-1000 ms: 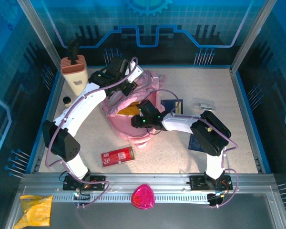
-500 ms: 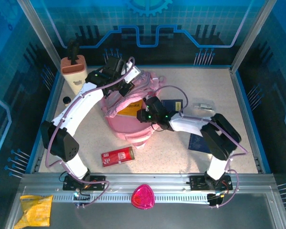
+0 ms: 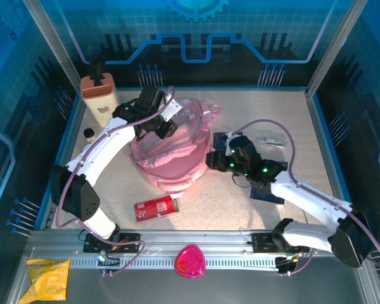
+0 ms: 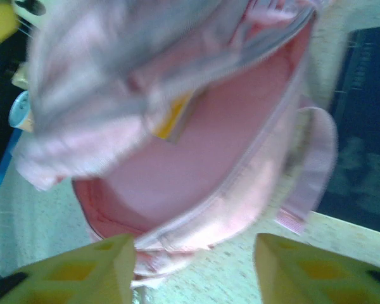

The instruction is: Pack books, pencil case, and school supplies into a backpack

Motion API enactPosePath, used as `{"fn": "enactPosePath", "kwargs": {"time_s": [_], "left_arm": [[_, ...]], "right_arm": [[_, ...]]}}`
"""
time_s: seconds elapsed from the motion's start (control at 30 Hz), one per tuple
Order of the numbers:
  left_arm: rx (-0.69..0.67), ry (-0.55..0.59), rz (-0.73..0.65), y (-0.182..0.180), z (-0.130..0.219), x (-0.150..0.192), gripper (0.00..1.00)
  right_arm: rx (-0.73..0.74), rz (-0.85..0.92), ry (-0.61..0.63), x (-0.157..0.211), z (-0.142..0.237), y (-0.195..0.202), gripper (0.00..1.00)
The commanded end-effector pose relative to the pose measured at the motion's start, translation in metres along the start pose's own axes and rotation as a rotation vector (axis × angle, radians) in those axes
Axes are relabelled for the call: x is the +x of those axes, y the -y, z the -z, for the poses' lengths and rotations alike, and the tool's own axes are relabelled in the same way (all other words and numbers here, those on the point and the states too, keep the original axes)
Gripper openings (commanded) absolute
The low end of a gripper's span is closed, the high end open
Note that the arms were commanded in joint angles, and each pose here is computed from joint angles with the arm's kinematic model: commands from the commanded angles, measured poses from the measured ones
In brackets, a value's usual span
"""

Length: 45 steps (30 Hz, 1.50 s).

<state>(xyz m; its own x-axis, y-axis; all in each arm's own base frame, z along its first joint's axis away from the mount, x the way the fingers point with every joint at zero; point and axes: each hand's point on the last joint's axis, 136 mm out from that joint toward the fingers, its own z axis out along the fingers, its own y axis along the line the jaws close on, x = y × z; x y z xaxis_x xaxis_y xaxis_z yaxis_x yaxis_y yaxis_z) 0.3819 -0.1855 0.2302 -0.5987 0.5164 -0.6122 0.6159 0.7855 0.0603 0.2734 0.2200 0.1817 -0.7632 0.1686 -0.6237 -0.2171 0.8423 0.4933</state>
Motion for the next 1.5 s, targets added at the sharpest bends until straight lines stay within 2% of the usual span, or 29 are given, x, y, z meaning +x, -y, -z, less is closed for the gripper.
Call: {"fn": "enactPosePath", "kwargs": {"time_s": [0.0, 0.17, 0.23, 0.3, 0.37, 0.57, 0.73, 0.83, 0.97, 1.07, 1.13, 1.33, 1.47], "left_arm": [[0.057, 0.137, 0.138, 0.021, 0.032, -0.025, 0.4], [0.208, 0.188, 0.438, 0.078, 0.023, -0.04, 0.5], [0.307, 0.188, 0.487, 0.116, 0.012, -0.046, 0.51], [0.35, 0.17, 0.531, 0.146, -0.002, -0.049, 0.52], [0.369, 0.137, 0.619, 0.167, -0.022, -0.048, 0.52], [0.408, 0.031, 0.748, 0.213, -0.084, -0.043, 0.5], [0.337, -0.026, 0.797, 0.219, -0.129, -0.032, 0.47], [0.292, -0.047, 0.811, 0.216, -0.149, -0.028, 0.39], [0.198, -0.069, 0.813, 0.206, -0.174, -0.018, 0.38], [0.132, -0.081, 0.817, 0.195, -0.186, -0.013, 0.33], [0.076, -0.083, 0.807, 0.186, -0.192, -0.007, 0.32], [-0.002, -0.147, 0.817, 0.167, -0.209, 0.017, 0.26], [-0.014, -0.169, 0.816, 0.165, -0.214, 0.029, 0.24]], "right_arm": [[0.139, -0.068, -0.107, 0.023, 0.016, 0.051, 0.59], [0.217, -0.151, -0.165, 0.027, 0.027, 0.095, 0.68], [0.223, -0.196, -0.175, 0.025, 0.029, 0.108, 0.71], [0.226, -0.237, -0.183, 0.024, 0.029, 0.12, 0.74], [0.236, -0.277, -0.19, 0.023, 0.028, 0.133, 0.76], [0.243, -0.331, -0.191, 0.023, 0.017, 0.157, 0.77], [0.224, -0.377, -0.2, 0.021, 0.002, 0.168, 0.71], [0.246, -0.372, -0.207, 0.018, -0.005, 0.176, 0.68], [0.218, -0.376, -0.229, 0.013, -0.022, 0.175, 0.57], [0.221, -0.384, -0.254, 0.012, -0.034, 0.179, 0.5], [0.216, -0.377, -0.267, 0.011, -0.042, 0.178, 0.48], [0.246, -0.363, -0.326, 0.02, -0.058, 0.183, 0.47], [0.264, -0.329, -0.322, 0.012, -0.065, 0.182, 0.48]]}}
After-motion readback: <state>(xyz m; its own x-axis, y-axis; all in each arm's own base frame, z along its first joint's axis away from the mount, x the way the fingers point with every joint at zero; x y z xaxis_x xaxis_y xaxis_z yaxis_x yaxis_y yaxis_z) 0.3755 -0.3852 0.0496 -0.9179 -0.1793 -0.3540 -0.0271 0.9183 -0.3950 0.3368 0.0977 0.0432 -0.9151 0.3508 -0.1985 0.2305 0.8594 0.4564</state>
